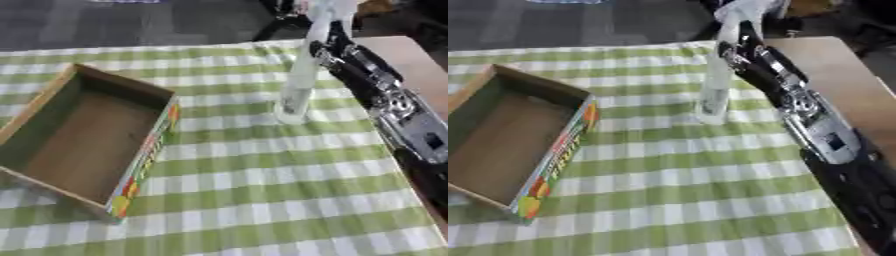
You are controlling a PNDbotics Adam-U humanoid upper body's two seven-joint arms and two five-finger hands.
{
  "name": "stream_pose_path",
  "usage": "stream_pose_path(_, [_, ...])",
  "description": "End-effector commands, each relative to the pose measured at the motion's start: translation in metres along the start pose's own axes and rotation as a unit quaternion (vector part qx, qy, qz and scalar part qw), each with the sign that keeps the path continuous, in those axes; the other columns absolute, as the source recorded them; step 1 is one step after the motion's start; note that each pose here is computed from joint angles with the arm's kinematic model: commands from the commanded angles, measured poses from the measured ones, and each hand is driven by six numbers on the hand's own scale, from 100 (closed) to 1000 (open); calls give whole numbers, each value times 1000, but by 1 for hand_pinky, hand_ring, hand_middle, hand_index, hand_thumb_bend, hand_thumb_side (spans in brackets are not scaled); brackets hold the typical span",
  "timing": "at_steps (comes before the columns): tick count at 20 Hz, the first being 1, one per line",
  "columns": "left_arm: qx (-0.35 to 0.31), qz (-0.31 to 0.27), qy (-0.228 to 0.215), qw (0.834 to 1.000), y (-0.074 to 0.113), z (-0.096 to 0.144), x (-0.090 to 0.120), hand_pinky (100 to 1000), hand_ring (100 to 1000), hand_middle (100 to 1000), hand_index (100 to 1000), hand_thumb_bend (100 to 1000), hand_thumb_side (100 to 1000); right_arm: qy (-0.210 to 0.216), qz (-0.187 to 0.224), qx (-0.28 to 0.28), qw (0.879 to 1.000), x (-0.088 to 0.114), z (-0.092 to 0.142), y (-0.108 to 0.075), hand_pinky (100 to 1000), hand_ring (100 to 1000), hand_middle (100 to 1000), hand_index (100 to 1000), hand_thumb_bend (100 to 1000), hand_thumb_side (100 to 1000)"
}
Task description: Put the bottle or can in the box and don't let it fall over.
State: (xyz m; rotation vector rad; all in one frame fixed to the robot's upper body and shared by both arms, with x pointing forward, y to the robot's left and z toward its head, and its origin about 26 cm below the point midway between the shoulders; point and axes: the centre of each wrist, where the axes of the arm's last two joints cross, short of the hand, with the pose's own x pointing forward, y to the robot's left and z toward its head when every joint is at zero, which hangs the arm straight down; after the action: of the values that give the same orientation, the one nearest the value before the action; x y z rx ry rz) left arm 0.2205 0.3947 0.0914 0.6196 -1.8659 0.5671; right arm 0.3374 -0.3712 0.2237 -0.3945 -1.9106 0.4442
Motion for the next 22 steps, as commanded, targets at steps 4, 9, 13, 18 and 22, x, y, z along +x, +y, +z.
stream_pose_path(4, [-10,-5,-14,1000,1,-6,7,1000,559,746,818,169,845,-18,13,-3,1000,14,-4,-4,960,1000,1000,1000,100,680])
stream_pose_path(9, [-11,-4,-14,1000,0,-7,7,1000,558,746,818,169,845,-18,13,0,1000,15,-5,-3,961,1000,1000,1000,100,683])
stream_pose_path(13, [-12,-4,-15,1000,0,-7,8,1000,558,746,818,169,845,-17,17,-1,1000,16,-6,-3,962,1000,1000,1000,100,682])
stream_pose_path(18, [-13,-3,-15,1000,-1,-7,8,1000,557,746,818,169,846,-17,18,1,1000,18,-9,-1,962,1000,1000,1000,100,681])
stream_pose_path(22, [-14,-3,-15,1000,-1,-7,8,1000,557,746,818,169,846,-15,20,-1,1000,18,-10,-1,963,1000,1000,1000,100,680])
